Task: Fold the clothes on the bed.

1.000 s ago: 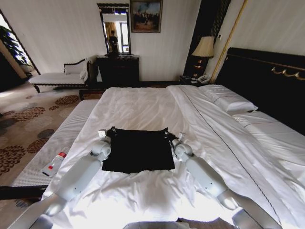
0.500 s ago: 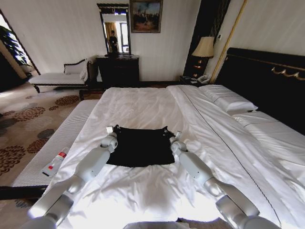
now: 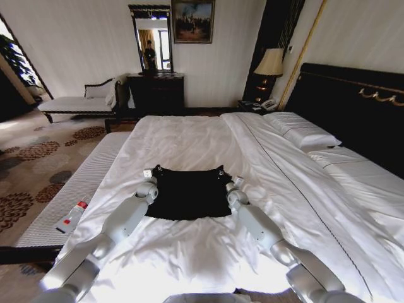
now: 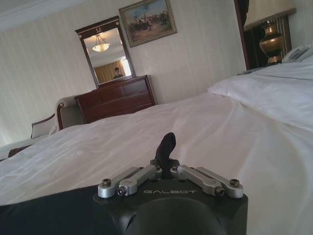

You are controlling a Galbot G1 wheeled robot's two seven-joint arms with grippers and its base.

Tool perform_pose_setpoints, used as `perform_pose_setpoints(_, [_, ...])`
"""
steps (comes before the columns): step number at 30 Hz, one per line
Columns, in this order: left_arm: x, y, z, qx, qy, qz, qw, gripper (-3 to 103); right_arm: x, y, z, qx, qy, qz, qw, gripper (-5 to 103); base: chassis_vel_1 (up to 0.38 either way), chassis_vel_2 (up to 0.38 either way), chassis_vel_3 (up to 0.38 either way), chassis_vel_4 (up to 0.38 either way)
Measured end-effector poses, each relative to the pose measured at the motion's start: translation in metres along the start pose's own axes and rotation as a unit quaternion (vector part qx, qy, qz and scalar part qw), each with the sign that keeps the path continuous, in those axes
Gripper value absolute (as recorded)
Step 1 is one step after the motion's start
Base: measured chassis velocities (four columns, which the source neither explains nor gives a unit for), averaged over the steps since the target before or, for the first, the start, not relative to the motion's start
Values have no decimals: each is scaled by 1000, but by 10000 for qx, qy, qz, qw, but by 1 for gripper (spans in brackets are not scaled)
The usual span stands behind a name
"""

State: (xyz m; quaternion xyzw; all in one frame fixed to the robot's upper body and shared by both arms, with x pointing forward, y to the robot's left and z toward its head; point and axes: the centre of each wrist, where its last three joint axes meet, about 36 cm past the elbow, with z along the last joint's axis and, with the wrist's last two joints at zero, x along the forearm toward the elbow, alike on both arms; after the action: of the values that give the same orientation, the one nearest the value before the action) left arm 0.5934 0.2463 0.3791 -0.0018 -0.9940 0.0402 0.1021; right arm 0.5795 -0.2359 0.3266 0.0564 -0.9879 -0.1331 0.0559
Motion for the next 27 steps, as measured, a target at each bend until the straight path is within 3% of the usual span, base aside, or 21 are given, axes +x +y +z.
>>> perform_pose_setpoints(3, [17,-1,9,178,-236,-5,9996,2,16,-2,11,310,-157,-136,9993,1,0,0,0,0])
perform_pose_setpoints(6, [29,-2,17,269,-328,-3,9991,2,28,1,20,396,-201,-210,9988,1,0,0,0,0])
perform_pose_setpoints(12, [61,0,29,260,-418,108,9987,2,56,1,41,577,-269,-311,9975,1,0,0,0,0])
perform_pose_setpoints(21, [106,12,44,249,-317,170,9990,2,99,-3,44,671,-280,-450,9963,1,0,0,0,0])
perform_pose_setpoints(27, [131,27,58,95,-223,193,9995,2,124,-5,60,773,-214,-532,9954,1,0,0,0,0])
